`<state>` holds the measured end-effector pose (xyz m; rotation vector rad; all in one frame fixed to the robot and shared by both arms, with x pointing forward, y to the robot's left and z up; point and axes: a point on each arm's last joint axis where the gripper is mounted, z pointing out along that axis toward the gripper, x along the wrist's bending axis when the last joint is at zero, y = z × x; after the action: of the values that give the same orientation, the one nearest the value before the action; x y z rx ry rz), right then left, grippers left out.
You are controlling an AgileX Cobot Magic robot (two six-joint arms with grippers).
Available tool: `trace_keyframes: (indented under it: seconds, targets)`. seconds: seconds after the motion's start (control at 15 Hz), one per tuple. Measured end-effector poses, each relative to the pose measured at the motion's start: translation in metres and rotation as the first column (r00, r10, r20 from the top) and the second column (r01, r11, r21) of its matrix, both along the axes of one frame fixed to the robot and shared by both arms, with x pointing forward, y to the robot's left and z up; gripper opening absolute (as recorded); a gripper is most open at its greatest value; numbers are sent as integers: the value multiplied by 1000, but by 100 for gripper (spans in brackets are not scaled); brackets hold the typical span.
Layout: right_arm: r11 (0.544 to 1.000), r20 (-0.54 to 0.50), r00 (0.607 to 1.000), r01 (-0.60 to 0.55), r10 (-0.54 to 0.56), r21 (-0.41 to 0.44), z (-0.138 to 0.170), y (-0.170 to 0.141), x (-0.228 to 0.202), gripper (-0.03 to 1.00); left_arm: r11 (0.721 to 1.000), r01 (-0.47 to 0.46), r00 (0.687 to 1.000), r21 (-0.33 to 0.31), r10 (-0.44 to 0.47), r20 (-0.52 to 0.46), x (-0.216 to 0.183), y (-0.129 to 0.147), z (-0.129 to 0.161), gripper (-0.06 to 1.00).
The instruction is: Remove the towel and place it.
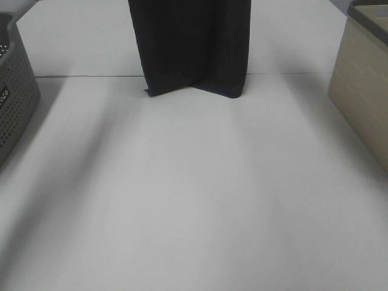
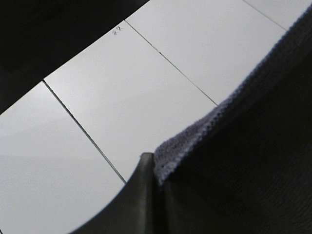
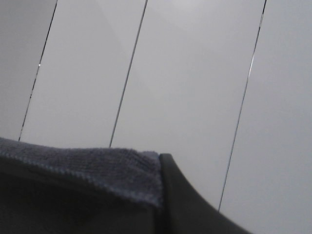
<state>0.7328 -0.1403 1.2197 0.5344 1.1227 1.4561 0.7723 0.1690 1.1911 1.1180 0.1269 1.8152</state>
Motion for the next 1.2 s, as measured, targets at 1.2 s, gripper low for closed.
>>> trace_keyframes:
  seconds: [1.2]
  targets:
    - [995, -690, 721, 101, -65, 12, -23, -11, -18, 2, 919, -216, 620, -331, -133, -773, -11, -8, -19, 0]
